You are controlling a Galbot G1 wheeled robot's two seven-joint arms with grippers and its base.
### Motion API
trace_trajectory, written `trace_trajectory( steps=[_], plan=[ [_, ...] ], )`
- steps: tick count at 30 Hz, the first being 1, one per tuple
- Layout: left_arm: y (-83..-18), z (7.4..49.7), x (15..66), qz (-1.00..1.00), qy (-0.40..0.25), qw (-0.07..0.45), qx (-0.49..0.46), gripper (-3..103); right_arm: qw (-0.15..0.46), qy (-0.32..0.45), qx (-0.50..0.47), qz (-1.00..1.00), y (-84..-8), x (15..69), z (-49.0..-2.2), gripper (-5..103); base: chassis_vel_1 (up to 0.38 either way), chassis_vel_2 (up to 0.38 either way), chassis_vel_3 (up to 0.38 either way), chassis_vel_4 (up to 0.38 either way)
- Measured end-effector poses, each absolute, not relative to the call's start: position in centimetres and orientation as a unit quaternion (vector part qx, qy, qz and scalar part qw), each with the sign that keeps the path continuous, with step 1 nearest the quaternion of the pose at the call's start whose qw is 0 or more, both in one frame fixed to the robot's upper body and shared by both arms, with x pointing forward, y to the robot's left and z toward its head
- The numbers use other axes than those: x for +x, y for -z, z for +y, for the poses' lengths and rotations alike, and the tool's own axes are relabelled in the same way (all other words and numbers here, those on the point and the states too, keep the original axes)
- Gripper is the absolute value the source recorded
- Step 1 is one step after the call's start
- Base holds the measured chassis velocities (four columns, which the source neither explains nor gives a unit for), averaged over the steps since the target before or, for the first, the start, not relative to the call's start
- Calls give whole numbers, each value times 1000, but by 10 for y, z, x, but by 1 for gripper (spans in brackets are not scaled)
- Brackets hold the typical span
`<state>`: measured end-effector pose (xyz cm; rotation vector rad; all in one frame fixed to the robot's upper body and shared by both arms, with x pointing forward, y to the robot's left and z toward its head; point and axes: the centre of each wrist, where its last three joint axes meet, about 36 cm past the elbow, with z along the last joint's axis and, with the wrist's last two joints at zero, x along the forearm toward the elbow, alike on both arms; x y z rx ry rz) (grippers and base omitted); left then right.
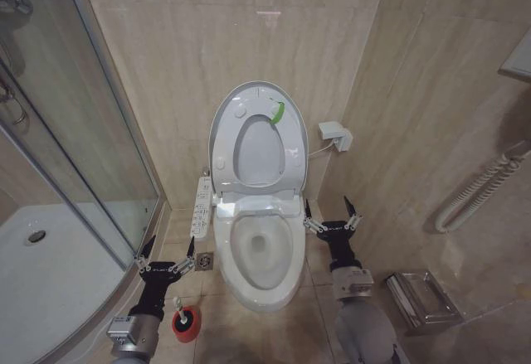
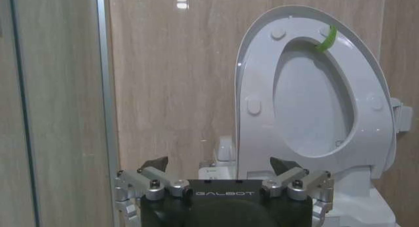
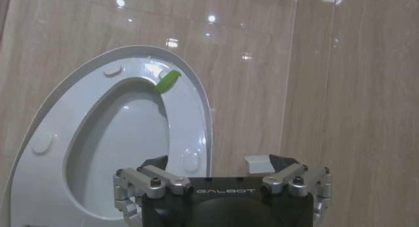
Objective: Open the toilet lid, clean the toilet bowl with a toilet brush, close the toilet lid, and flush.
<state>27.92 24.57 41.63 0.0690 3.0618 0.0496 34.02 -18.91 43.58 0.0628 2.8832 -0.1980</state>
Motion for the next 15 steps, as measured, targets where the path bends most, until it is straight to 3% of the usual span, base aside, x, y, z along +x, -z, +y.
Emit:
trace_trajectory(
  steps=[15],
  plan=[
    [-416, 246, 279, 999, -16, 39, 22, 100, 125, 68, 22, 990, -436, 340, -189, 100, 0, 0, 0, 0]
  ],
)
